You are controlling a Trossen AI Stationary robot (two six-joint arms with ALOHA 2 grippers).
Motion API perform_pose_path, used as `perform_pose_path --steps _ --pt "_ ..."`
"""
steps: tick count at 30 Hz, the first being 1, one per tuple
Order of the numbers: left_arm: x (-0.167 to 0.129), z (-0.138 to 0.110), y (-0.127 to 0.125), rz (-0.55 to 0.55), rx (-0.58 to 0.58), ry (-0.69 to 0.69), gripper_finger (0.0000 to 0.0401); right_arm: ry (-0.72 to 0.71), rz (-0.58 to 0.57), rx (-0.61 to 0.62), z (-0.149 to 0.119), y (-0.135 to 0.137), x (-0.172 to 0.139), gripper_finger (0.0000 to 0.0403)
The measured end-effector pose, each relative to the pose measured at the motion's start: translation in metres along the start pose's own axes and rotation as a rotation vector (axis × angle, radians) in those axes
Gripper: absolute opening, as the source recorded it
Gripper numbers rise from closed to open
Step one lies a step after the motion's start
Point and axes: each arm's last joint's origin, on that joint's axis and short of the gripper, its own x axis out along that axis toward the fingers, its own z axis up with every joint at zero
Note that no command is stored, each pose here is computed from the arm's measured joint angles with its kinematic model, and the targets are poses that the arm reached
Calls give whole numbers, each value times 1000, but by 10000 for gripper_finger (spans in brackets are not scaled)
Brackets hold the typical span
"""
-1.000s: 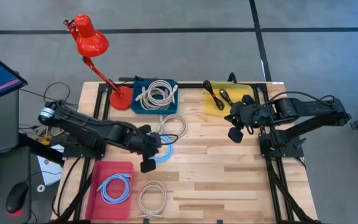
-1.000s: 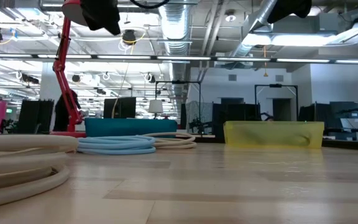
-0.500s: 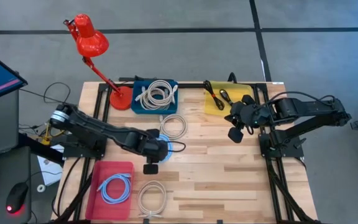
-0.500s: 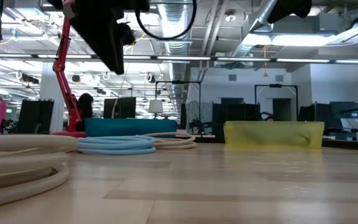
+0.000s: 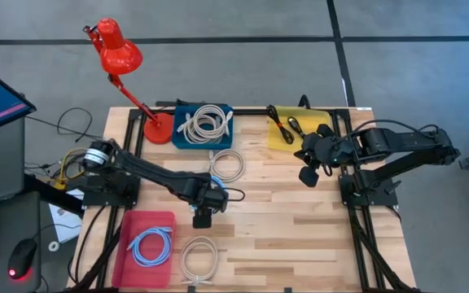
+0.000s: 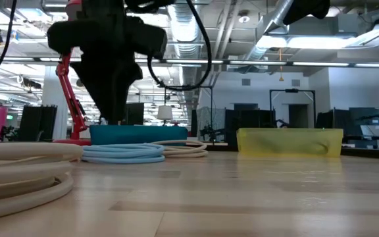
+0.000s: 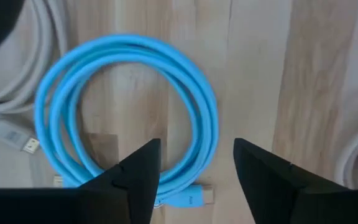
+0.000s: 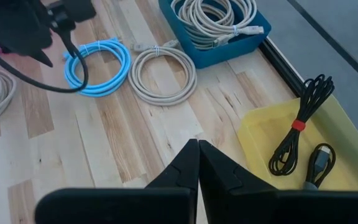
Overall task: Pick & Place USB Port
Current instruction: Put the blue display cable into the red bin
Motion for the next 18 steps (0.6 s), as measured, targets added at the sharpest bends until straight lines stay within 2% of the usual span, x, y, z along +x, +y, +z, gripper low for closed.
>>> perform_pose_path --steps 9,13,18 --pt "22 3 4 -17 -20 54 206 0 0 0 0 0 0 0" --pt "35 -4 6 -58 -43 62 202 0 0 0 0 0 0 0" --pt "48 -16 6 -56 -60 84 196 0 0 0 0 0 0 0"
